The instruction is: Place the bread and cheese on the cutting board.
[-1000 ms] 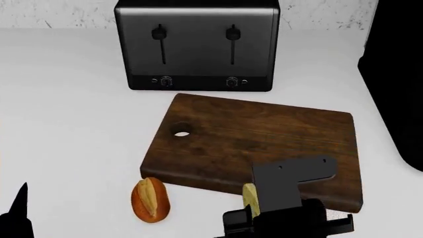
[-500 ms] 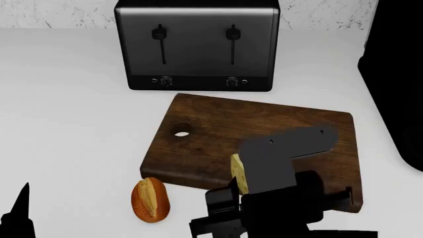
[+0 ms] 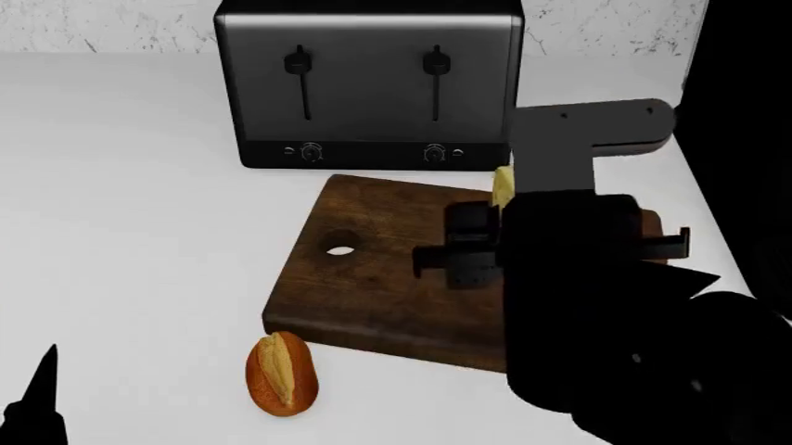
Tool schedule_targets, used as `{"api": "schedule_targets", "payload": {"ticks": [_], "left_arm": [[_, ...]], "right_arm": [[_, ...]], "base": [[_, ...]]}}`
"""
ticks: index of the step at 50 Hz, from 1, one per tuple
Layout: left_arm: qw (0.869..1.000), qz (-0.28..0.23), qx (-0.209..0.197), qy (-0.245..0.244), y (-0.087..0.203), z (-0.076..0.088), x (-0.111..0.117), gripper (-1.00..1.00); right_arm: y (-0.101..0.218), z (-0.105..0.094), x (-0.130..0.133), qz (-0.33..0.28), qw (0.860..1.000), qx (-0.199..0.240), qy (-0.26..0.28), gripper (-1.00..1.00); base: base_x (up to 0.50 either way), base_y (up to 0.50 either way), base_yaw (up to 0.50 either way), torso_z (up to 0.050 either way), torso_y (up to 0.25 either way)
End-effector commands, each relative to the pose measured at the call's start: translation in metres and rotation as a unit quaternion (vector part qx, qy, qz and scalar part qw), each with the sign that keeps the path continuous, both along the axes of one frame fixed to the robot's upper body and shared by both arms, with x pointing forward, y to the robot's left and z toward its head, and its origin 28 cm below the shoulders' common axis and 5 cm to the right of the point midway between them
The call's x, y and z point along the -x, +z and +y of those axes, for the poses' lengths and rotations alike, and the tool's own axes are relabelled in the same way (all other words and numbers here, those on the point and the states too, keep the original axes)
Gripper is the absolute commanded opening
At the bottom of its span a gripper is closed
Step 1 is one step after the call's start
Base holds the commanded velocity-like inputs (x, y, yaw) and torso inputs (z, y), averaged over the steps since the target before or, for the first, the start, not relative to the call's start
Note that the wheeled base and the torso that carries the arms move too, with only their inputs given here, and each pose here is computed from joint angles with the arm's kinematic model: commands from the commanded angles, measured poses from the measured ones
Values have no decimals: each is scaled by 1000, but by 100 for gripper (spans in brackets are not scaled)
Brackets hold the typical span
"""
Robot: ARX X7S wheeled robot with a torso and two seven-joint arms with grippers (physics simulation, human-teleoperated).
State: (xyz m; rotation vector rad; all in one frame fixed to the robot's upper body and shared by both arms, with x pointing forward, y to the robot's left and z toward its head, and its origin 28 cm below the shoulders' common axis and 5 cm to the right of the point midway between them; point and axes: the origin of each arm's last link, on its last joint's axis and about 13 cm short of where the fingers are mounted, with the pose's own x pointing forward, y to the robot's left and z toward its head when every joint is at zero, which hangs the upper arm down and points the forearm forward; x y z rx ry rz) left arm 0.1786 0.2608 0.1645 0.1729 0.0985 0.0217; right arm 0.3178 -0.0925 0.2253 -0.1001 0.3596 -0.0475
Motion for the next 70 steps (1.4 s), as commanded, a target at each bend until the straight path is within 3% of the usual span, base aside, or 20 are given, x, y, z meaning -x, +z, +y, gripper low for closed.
{"api": "schedule_targets", "payload": {"ticks": [1, 12, 20, 31, 32, 41, 60, 66, 70], "left_arm": [[1000, 3, -1, -2, -4, 0, -1, 100], [1000, 8, -5, -7, -9, 0, -3, 100], [1000, 12, -8, -7, -15, 1, -5, 100], [1000, 13, -8, -7, -14, 0, -4, 100], [1000, 13, -8, -8, -13, -1, -4, 100], [1000, 14, -8, -9, -14, -1, -4, 100], [1000, 13, -8, -10, -13, -2, -3, 100], [1000, 14, -8, -12, -11, -3, -3, 100], [1000, 14, -7, -10, -10, -3, -2, 100]], "right_arm": [[-14, -12, -38, 16, 999, 21, -46, -100], [-54, -12, -50, 37, 997, 37, -54, -100], [-67, -16, -47, 51, 995, 61, -62, -100], [-74, -16, -43, 61, 995, 50, -64, -100], [-73, -17, -42, 60, 995, 50, -65, 100], [-61, -19, -41, 56, 995, 40, -66, 100], [-1, -11, -24, -26, 996, 57, -56, 100], [15, -4, -13, -48, 997, 57, -36, 100], [21, 3, -3, -48, 998, 31, 3, 100]], "base": [[0, 0, 0, 0, 0], [0, 0, 0, 0, 0], [0, 0, 0, 0, 0], [1, 0, 0, 0, 0], [0, 0, 0, 0, 0], [0, 0, 0, 0, 0], [0, 0, 0, 0, 0], [0, 0, 0, 0, 0], [0, 0, 0, 0, 0]]}}
